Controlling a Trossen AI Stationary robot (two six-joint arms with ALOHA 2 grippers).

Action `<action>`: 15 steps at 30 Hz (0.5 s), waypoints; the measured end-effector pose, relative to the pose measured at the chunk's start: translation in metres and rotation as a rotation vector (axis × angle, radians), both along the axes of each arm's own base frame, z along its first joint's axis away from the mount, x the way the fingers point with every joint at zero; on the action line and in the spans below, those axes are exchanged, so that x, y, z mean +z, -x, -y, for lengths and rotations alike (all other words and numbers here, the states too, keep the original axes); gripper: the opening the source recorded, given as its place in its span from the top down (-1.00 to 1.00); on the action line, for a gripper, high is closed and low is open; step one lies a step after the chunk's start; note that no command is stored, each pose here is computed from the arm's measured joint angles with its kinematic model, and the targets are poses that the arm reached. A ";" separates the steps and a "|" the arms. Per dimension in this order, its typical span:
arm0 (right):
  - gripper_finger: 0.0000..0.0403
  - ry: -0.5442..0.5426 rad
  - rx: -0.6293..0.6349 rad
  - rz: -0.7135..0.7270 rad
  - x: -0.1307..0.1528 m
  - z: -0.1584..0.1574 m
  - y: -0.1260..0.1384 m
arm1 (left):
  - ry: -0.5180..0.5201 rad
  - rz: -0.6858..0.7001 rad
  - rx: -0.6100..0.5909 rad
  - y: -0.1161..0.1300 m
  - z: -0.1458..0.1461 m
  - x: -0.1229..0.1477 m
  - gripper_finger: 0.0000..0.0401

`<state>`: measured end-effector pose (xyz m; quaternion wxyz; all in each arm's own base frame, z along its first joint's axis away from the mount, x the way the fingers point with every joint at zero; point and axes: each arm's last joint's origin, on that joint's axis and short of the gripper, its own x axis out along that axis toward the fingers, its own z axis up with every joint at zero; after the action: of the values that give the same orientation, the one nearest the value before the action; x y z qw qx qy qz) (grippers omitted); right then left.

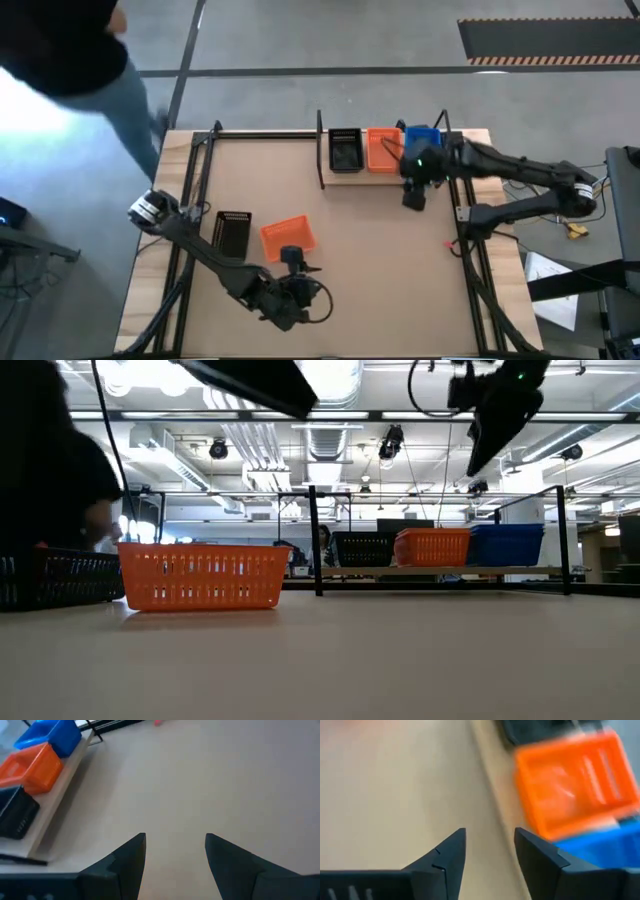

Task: Stack baskets on shelf by color
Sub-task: Stack the black bin on the black bins on the shelf

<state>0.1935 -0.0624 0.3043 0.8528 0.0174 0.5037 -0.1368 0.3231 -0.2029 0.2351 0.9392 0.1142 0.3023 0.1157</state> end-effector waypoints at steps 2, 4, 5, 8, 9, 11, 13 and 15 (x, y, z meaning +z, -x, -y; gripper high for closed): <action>0.25 -0.007 0.040 0.085 -0.005 -0.019 -0.003 | 0.049 -0.006 0.039 0.009 -0.002 0.007 0.06; 0.29 -0.026 0.094 0.167 -0.012 -0.039 -0.005 | 0.105 -0.037 0.091 0.019 -0.009 0.013 0.06; 0.31 -0.040 0.125 0.208 -0.016 -0.049 -0.007 | 0.135 -0.057 0.121 0.024 -0.012 0.016 0.06; 0.37 -0.065 0.212 0.322 -0.032 -0.079 -0.012 | 0.222 -0.170 0.199 0.044 -0.024 0.022 0.06; 0.39 -0.066 0.241 0.353 -0.039 -0.089 -0.013 | 0.247 -0.214 0.222 0.050 -0.027 0.024 0.06; 0.42 -0.064 0.284 0.399 -0.051 -0.108 -0.015 | 0.270 -0.315 0.242 0.062 -0.034 0.028 0.06; 0.46 -0.064 0.323 0.437 -0.064 -0.127 -0.016 | 0.288 -0.447 0.206 0.075 -0.039 0.033 0.06; 0.48 -0.055 0.356 0.464 -0.076 -0.144 -0.016 | 0.311 -0.600 0.131 0.087 -0.043 0.036 0.06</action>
<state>0.2093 0.0813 0.2287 0.9551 -0.0174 0.2937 0.0361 0.2364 -0.1603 0.2712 0.8053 -0.0213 0.5857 0.0895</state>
